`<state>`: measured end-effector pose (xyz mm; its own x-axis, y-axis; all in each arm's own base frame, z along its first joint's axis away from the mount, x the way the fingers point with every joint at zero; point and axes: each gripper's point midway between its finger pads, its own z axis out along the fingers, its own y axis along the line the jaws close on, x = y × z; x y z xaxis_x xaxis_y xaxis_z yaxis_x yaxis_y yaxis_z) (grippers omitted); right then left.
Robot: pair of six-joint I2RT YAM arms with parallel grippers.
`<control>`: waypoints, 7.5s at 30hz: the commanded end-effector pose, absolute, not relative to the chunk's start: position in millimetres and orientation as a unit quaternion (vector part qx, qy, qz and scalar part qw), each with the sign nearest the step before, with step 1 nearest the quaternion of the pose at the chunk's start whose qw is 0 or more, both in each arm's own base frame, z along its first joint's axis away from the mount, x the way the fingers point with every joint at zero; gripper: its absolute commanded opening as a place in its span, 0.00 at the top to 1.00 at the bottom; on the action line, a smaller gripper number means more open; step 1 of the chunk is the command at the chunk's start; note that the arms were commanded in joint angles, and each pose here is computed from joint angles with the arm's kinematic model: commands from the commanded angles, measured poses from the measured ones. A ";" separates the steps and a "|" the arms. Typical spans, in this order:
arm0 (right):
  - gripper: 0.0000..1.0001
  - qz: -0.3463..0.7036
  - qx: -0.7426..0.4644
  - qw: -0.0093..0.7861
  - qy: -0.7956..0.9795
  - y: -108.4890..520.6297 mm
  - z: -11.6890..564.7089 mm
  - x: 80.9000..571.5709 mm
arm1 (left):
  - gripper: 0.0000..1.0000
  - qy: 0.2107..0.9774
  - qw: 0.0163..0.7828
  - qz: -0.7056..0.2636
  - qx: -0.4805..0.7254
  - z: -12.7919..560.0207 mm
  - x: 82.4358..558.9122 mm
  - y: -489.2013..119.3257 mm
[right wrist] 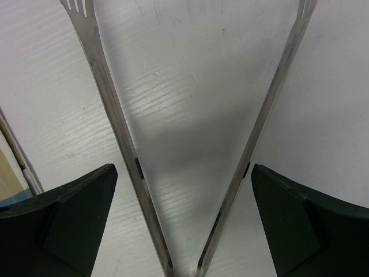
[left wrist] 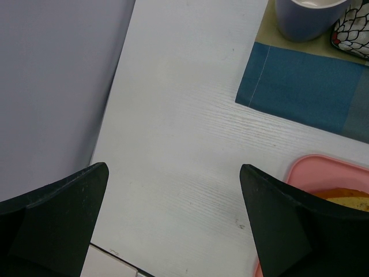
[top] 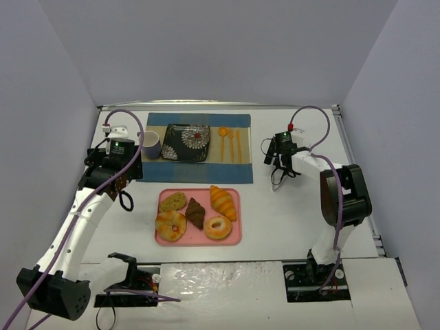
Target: Place the bread
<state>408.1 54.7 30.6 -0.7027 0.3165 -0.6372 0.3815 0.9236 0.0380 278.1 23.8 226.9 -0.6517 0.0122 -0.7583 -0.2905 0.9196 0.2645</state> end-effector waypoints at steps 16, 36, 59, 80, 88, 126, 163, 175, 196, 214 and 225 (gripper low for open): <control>0.00 -0.055 0.191 0.350 0.915 52.8 15.5 420.9 | 0.03 0.874 0.437 0.190 -0.091 242.1 279.6 29.4; 1.00 -0.061 0.167 0.349 0.920 69.4 24.9 400.3 | 0.03 0.875 0.437 0.183 -0.095 237.3 276.8 28.2; 0.89 -0.067 0.164 0.409 0.895 76.2 152.8 362.9 | 0.03 0.872 0.445 0.179 -0.102 242.3 273.3 28.9; 0.51 -0.049 0.156 0.427 0.889 76.7 194.0 351.7 | 0.03 0.872 0.445 0.178 -0.101 243.5 276.4 27.8; 0.52 0.041 0.090 0.388 0.916 126.2 204.8 323.8 | 0.03 0.871 0.448 0.175 -0.103 243.4 276.0 27.2; 0.49 0.146 -0.129 0.208 0.958 223.6 169.2 171.7 | 0.03 0.870 0.450 0.167 -0.113 245.5 268.3 27.5; 0.43 0.144 -0.161 0.209 0.954 261.8 163.8 168.6 | 0.03 0.872 0.447 0.164 -0.112 241.3 265.4 26.9; 0.43 0.127 -0.170 0.197 0.957 263.9 148.3 167.7 | 0.03 0.872 0.447 0.165 -0.114 240.4 262.5 28.2; 1.00 0.125 -0.162 0.223 0.953 275.5 157.7 178.2 | 0.03 0.871 0.448 0.166 -0.117 241.4 262.4 28.6; 1.00 0.098 -0.166 0.364 0.911 336.5 231.6 275.8 | 0.03 0.871 0.445 0.163 -0.129 239.2 257.2 29.7; 1.00 0.138 -0.100 0.433 0.885 367.3 256.7 426.1 | 0.03 0.869 0.449 0.160 -0.134 242.0 254.6 29.7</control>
